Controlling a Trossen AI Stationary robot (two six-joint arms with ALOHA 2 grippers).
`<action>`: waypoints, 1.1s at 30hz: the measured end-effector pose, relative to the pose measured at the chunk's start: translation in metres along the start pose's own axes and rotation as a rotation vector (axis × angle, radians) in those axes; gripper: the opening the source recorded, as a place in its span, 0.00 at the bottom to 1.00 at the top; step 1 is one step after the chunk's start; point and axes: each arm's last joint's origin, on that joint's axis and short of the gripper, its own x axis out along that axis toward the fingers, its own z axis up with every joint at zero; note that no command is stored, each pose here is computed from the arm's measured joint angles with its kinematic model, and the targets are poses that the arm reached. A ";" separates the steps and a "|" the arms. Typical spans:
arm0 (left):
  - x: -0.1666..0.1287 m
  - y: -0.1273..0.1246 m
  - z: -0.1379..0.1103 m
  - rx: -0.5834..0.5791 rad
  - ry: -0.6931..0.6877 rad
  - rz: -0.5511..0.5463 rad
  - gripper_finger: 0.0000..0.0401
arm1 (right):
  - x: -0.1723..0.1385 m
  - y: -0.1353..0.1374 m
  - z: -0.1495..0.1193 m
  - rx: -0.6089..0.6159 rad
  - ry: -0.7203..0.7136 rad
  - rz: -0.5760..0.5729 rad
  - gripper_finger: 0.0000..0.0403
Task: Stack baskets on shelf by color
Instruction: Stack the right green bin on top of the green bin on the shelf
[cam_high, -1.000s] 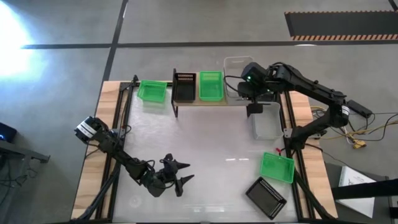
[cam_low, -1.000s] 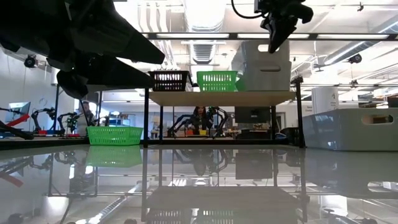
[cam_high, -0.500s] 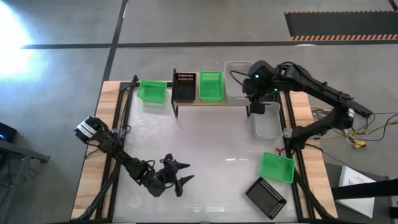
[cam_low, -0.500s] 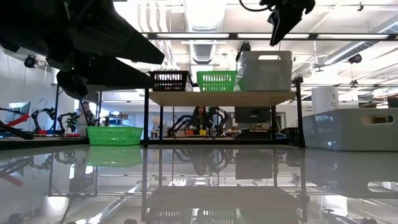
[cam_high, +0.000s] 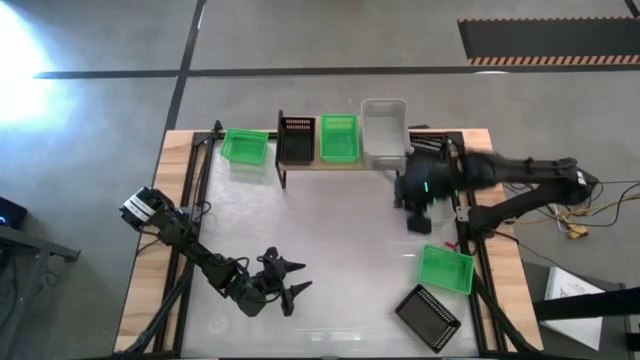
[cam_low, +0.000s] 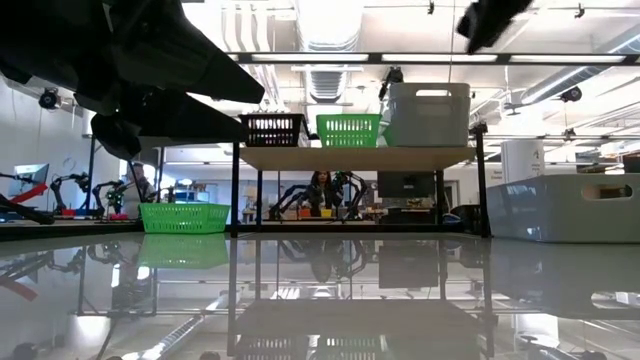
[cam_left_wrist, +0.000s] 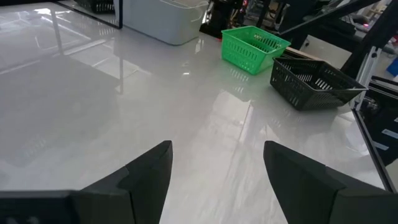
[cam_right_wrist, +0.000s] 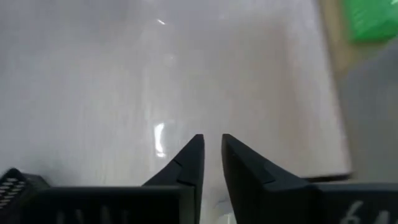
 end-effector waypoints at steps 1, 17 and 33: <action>0.000 0.000 0.000 0.001 0.000 0.000 0.59 | 0.006 0.012 -0.007 -0.002 0.010 -0.018 0.10; 0.003 0.002 0.001 0.023 -0.004 0.010 0.59 | 0.041 0.137 -0.100 0.369 0.198 -0.098 0.02; 0.004 0.004 0.002 0.055 -0.004 0.018 0.59 | 0.069 0.119 -0.120 0.683 0.304 -0.241 0.37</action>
